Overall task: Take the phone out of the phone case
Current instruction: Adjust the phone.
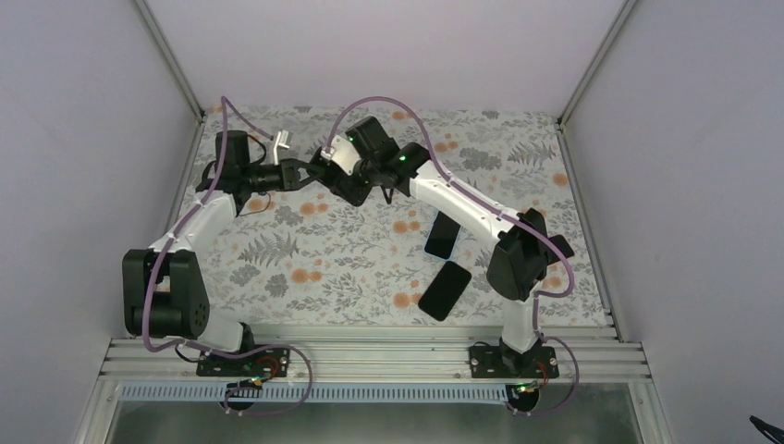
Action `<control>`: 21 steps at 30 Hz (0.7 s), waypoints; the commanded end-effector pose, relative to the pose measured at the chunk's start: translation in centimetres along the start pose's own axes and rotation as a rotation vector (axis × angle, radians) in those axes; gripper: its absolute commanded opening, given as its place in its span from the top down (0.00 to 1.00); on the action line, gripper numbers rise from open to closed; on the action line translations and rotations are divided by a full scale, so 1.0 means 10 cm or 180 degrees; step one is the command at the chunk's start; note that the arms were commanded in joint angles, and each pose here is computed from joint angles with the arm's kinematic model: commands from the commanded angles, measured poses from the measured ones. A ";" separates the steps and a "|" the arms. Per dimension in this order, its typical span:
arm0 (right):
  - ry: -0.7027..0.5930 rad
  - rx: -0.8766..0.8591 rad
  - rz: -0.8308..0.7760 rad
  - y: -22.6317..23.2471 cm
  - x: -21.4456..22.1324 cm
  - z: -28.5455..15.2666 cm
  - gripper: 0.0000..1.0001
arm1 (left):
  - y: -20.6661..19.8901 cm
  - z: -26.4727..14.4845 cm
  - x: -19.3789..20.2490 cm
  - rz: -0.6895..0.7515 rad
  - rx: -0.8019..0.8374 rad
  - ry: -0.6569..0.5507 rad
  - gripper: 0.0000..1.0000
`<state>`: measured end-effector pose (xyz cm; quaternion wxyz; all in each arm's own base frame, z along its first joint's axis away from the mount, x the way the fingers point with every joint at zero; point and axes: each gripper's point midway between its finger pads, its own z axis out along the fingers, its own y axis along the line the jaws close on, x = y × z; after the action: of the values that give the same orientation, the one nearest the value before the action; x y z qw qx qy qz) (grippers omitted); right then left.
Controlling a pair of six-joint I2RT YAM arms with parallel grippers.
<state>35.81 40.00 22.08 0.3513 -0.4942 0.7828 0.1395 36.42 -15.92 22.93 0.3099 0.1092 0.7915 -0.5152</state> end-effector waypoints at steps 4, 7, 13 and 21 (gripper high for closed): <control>-0.0309 -0.0211 0.0068 0.12 -0.33 -0.34 0.26 | -0.15 -0.05 -0.16 0.0387 -0.0032 -0.0048 0.98; -0.0286 -0.0474 0.0108 0.24 -0.23 -0.42 0.15 | -0.24 -0.11 -0.16 0.0567 -0.0060 -0.0035 0.98; -0.0408 -0.0728 0.0250 0.33 -0.19 -0.79 0.01 | -0.54 -0.25 -0.12 0.1086 0.0003 -0.0014 0.98; -0.0433 -0.1335 0.0101 0.54 0.06 -1.20 0.01 | -0.99 -0.43 0.13 0.1821 0.0393 0.0185 0.98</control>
<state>28.86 36.73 30.19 0.3434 -0.5082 0.7365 0.2853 32.09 -15.98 27.52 0.3770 0.2609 0.7669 -0.4491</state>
